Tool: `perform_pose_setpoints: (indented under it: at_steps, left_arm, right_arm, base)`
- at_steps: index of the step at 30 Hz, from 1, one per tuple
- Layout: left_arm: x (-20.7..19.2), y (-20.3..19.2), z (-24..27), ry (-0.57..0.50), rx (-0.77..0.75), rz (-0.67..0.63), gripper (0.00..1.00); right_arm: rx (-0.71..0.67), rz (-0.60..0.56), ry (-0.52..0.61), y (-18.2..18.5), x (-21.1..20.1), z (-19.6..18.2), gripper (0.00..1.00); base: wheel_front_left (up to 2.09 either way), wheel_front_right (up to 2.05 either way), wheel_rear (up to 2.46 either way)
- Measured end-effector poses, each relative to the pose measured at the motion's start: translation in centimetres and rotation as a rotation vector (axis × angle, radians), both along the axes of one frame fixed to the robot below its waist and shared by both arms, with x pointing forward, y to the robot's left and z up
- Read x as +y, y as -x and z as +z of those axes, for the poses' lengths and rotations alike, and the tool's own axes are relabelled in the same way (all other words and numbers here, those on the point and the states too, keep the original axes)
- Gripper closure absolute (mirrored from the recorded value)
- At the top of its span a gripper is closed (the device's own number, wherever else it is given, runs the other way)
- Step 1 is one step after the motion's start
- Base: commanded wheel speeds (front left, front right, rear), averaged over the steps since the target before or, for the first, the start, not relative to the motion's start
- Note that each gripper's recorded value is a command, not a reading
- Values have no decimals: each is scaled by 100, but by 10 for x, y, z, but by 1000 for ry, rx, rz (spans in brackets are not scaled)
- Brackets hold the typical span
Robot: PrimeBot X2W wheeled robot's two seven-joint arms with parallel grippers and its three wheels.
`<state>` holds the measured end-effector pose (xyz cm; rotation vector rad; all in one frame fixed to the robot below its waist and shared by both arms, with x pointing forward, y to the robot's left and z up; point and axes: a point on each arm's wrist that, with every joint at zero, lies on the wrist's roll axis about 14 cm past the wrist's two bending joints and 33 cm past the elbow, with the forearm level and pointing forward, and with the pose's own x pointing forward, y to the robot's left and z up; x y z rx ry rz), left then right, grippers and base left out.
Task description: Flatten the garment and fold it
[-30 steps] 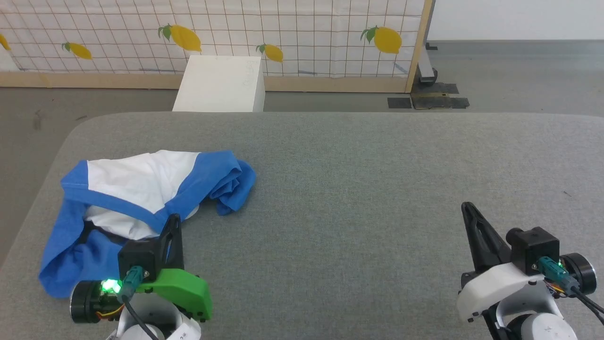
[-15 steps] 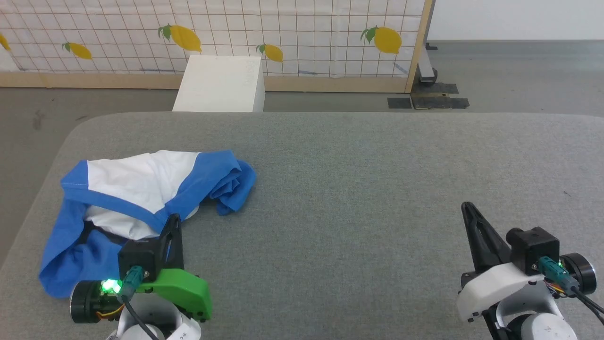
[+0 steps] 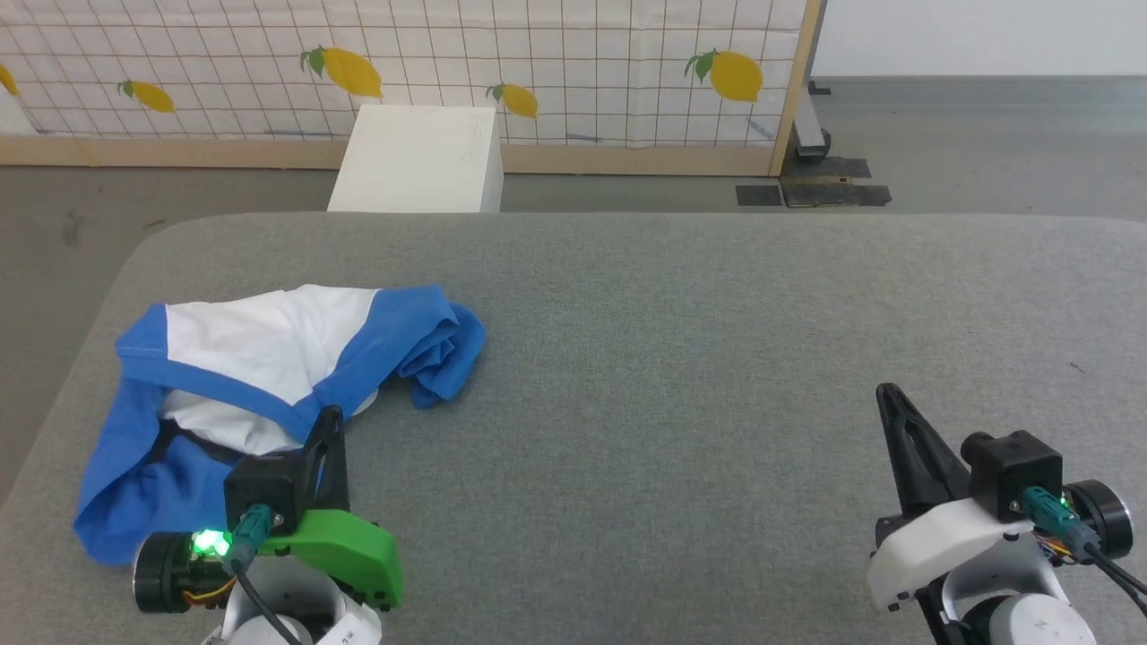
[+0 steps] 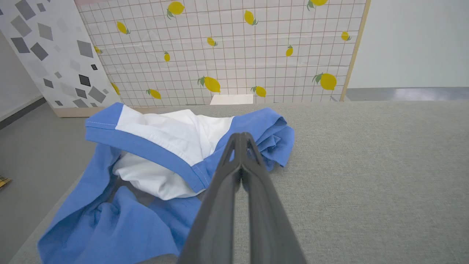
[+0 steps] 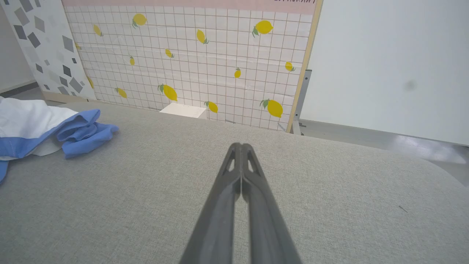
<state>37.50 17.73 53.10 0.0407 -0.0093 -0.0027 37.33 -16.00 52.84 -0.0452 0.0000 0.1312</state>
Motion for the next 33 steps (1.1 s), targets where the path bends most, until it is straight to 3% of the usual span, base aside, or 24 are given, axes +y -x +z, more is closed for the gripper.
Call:
perform_pose_setpoints:
  at_steps: [4, 5, 33]
  left_arm:
    - [0, 0, 0, 0, 0, 0, 100]
    - [0, 0, 0, 0, 0, 0, 0]
    - [-10, 0, -1, 31, -19, -24, 0]
  right_arm:
    - [0, 0, 0, 0, 0, 0, 100]
    - [0, 0, 0, 0, 0, 0, 0]
    - [-23, -30, -56, 1, -10, 0, 0]
  base:
    - [0, 0, 0]
    - [0, 0, 0]
    - [0, 0, 0]
